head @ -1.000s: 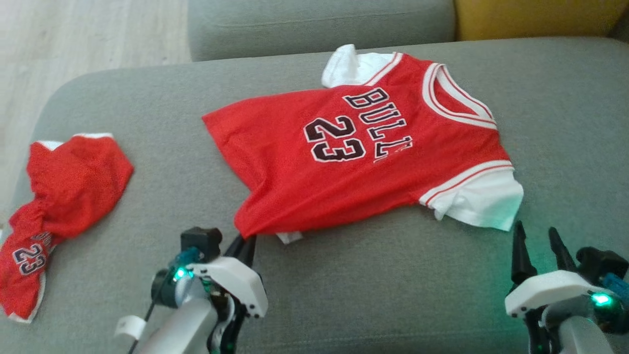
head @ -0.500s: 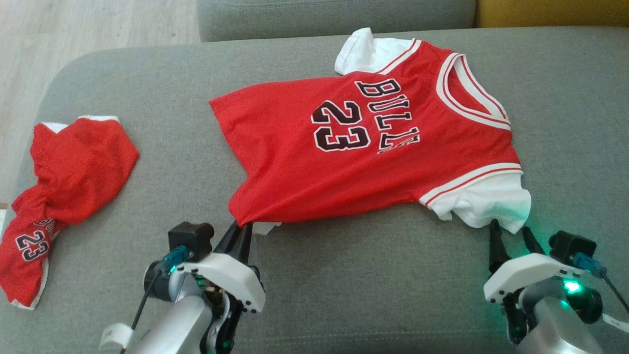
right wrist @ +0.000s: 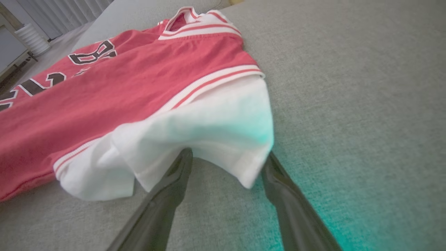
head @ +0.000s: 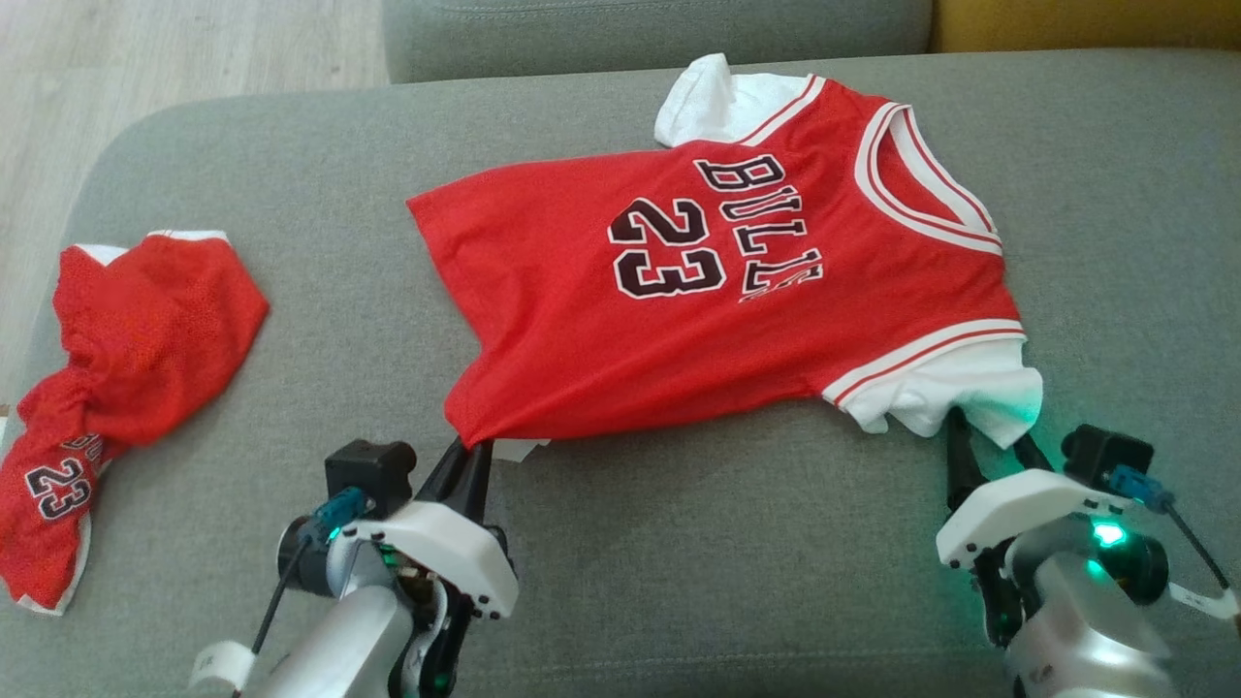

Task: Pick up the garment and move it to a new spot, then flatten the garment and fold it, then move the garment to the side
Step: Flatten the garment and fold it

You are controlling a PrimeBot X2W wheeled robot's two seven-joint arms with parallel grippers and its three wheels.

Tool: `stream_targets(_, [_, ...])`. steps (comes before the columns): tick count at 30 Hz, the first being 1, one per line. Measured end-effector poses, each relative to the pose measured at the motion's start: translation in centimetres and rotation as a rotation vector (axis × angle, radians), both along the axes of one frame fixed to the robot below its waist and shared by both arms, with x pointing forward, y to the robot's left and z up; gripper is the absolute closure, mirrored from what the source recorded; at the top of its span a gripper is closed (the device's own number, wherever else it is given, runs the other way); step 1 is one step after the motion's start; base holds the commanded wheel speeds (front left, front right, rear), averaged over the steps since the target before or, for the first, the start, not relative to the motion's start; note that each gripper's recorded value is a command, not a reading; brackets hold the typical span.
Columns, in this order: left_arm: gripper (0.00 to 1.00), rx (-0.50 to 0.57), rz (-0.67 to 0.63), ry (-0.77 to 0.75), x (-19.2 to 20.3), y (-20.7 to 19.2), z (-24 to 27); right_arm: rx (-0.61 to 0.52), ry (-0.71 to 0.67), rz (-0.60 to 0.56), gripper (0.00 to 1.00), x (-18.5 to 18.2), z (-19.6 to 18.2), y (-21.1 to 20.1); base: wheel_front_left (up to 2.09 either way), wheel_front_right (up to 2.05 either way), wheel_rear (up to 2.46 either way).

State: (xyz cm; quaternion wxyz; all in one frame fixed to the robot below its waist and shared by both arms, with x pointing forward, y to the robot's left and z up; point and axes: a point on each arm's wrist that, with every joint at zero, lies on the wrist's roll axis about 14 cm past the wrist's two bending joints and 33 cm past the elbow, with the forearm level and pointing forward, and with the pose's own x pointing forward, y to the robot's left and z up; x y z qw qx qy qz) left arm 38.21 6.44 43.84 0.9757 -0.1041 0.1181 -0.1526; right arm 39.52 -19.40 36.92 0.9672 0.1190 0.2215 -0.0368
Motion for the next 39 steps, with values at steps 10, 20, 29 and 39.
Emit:
stream_targets(10, [1.0, 0.007, 0.026, -0.067, 0.6, 0.7, 2.2, -0.021, -0.292, 0.056, 1.0, 3.1, 8.3, 1.1, 0.0, 0.0, 0.0])
stream_targets(20, [1.0, 0.037, -0.028, -0.478, 4.4, -0.1, 16.4, -0.088, -0.821, 0.131, 1.0, 4.2, 28.7, 2.7, 0.0, 0.0, 0.0])
stream_targets(29, [1.0, 0.046, -0.04, -0.776, 2.7, 0.0, 28.7, -0.192, -1.097, 0.118, 1.0, -0.2, 42.0, 2.1, 0.0, 0.0, 0.0])
stream_targets(39, [1.0, 0.106, -0.056, -0.807, 1.1, 1.2, 31.4, -0.232, -1.109, 0.065, 1.0, -3.0, 44.9, 0.3, 0.0, 0.0, 0.0])
